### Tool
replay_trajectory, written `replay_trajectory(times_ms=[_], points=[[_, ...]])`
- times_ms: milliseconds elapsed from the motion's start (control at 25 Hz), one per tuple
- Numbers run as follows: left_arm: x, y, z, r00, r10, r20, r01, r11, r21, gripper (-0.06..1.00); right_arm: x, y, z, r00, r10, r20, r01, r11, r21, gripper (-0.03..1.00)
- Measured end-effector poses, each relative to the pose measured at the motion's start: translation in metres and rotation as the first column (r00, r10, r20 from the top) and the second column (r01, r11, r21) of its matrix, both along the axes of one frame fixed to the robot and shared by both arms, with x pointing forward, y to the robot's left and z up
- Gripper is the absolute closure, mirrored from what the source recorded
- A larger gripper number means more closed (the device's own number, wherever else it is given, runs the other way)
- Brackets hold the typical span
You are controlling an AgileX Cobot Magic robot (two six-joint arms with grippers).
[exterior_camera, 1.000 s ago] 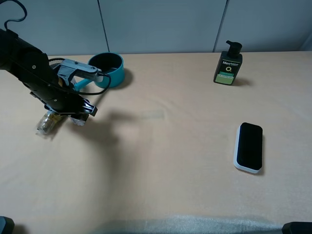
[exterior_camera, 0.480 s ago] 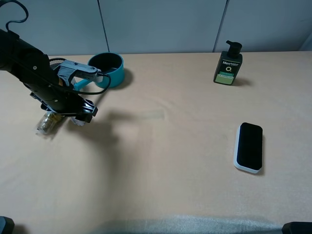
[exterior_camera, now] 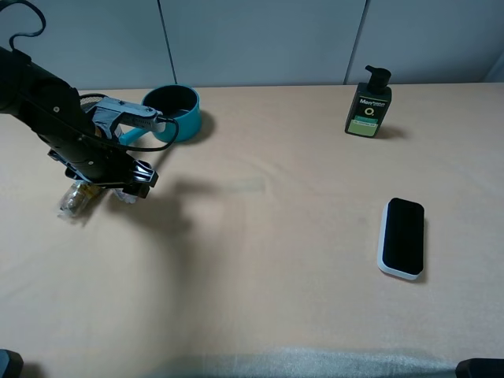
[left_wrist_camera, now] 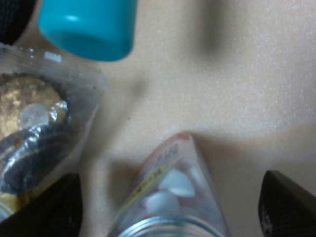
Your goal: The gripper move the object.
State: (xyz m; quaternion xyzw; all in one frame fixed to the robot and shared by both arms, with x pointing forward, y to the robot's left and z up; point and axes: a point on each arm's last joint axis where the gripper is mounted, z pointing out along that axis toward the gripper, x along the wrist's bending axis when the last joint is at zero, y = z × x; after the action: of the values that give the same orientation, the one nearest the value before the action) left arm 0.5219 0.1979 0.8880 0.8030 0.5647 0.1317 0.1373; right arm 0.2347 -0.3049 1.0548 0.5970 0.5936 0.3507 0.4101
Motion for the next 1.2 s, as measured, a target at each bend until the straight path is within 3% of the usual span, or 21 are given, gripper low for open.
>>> replay_trajectory(times_ms=[320,880,1200], points=[[0.003,0.0,0.009,1.0,0.009,-0.001,-0.009,1.0,0.011,0.15,0.0,0.0,0.0,1.0,0.0,0.0,0.0,1.0,0.0,0.31],[-0.007,0.006,0.091,0.982,0.03,0.187,-0.022,0.999,-0.043,0.15,0.0,0.0,0.0,1.0,0.0,0.0,0.0,1.0,0.0,0.31],[-0.039,0.032,0.154,0.945,0.068,0.32,-0.06,0.998,-0.035,0.15,0.0,0.0,0.0,1.0,0.0,0.0,0.0,1.0,0.0,0.31]])
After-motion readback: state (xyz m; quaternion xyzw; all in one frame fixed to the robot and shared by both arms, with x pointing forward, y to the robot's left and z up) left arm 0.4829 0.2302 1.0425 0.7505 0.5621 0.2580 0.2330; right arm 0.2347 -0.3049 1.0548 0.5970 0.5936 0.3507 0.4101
